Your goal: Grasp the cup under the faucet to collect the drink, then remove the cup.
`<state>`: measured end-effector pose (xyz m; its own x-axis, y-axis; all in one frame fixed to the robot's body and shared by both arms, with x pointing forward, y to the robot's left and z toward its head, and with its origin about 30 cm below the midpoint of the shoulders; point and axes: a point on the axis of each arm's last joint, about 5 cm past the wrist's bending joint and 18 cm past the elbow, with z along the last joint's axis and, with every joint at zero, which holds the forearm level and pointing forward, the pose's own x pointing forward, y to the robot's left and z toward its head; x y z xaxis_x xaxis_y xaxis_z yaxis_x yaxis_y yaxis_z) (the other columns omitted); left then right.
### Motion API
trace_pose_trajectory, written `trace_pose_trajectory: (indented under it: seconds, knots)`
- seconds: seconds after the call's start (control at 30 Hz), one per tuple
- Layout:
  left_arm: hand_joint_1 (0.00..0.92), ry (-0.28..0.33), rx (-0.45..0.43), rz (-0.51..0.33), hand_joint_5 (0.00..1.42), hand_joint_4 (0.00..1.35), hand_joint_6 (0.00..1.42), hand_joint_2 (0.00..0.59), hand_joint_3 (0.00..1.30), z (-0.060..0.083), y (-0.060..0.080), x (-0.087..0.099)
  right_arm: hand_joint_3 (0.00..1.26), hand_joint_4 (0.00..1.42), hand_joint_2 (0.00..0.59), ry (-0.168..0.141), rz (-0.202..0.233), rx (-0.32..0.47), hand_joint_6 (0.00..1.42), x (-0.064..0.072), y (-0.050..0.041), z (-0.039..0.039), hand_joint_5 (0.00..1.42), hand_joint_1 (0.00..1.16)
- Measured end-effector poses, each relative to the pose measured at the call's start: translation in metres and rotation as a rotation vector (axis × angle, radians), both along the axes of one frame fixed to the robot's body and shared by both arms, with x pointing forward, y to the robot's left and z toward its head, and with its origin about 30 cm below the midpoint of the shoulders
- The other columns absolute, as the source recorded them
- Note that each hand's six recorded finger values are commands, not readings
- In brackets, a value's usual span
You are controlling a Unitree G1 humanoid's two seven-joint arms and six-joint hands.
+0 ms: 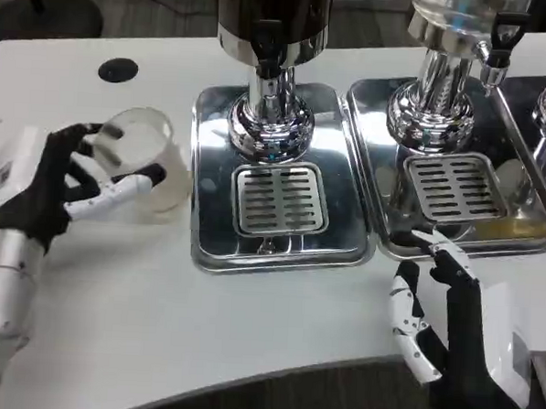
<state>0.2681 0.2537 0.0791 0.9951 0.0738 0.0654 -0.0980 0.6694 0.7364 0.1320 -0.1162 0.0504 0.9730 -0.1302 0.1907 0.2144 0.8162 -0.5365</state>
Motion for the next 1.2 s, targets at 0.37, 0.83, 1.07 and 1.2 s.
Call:
trace_pose_trajectory:
  seconds: [0.37, 0.83, 1.07, 1.2]
  knots:
    - [0.463, 0.021, 0.001, -0.101, 0.85, 0.57, 1.19, 0.14, 0.5, 0.005, -0.019, 0.012, 0.41, 0.25, 0.535, 0.005, -0.006, 0.017, 0.34, -0.003, 0.0027, -0.001, 0.26, 0.37]
    - [0.463, 0.026, 0.007, -0.197, 0.85, 0.58, 1.18, 0.136, 0.51, 0.018, -0.044, 0.03, 0.41, 0.25, 0.535, 0.003, -0.03, 0.035, 0.34, -0.006, 0.0072, -0.0016, 0.26, 0.37]
    - [0.463, 0.046, 0.016, -0.237, 0.84, 0.58, 1.18, 0.136, 0.51, 0.022, -0.057, 0.036, 0.41, 0.26, 0.535, 0.003, -0.046, 0.038, 0.34, -0.01, 0.0092, -0.0024, 0.26, 0.37]
    - [0.463, 0.078, 0.036, -0.256, 0.83, 0.58, 1.18, 0.136, 0.51, 0.021, -0.065, 0.039, 0.41, 0.26, 0.535, 0.002, -0.051, 0.039, 0.34, -0.011, 0.0094, -0.0024, 0.26, 0.37]
